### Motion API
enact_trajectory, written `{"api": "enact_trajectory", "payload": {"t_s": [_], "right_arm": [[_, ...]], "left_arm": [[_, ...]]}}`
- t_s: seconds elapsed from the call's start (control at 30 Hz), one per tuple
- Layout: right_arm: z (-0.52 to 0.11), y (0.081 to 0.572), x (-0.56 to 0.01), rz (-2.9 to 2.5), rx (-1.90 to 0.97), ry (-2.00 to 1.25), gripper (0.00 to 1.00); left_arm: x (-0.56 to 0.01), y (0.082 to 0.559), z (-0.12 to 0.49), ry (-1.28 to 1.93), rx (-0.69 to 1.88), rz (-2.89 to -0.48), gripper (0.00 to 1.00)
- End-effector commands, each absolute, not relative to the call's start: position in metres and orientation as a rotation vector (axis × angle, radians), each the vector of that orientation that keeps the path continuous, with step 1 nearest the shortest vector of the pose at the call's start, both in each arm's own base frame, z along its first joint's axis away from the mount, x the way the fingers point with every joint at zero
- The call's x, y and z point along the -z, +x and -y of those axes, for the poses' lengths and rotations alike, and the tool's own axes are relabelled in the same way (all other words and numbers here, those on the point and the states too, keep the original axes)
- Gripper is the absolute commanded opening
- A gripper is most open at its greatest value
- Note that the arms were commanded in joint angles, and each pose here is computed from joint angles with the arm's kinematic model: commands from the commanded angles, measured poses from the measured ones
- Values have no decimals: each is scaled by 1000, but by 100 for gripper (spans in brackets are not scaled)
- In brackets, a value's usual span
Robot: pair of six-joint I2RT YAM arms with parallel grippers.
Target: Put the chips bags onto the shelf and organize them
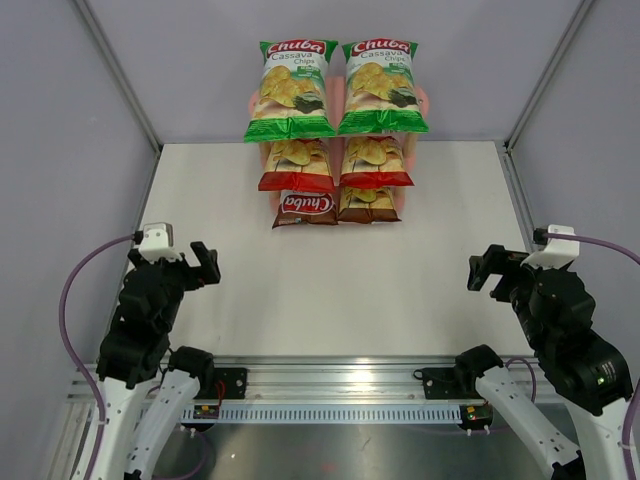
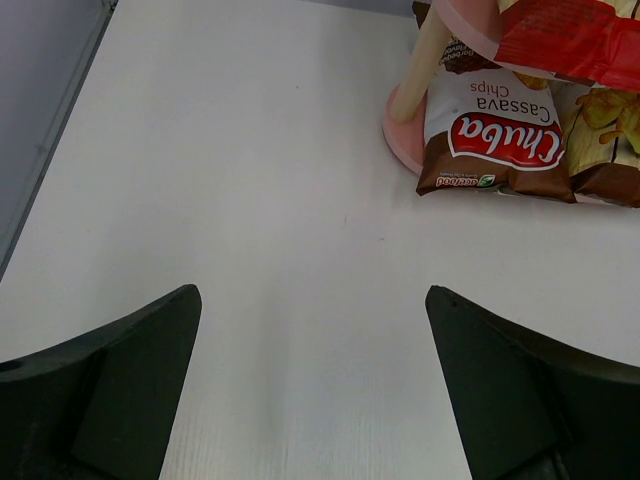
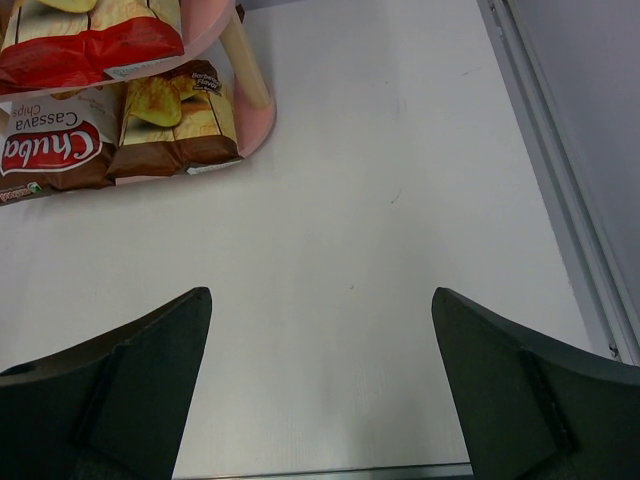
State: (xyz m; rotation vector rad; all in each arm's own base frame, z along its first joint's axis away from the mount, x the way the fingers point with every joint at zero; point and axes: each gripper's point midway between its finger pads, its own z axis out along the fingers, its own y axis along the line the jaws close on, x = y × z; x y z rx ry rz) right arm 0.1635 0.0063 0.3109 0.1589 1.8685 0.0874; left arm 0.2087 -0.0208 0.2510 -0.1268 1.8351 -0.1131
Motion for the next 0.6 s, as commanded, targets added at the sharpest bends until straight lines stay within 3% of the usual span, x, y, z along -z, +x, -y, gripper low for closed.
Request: {"api": "enact_trajectory", "payload": {"t_s": [0.0,0.57], "right_arm": [[-9,170,-318,-1837,-92,138,99],[-9,169,-319,-1828,-89,113,99]], "left_arm": [[-266,209,19,-117,117,-1758,99],[-267,207,16,-130,110,-1740,99]]}}
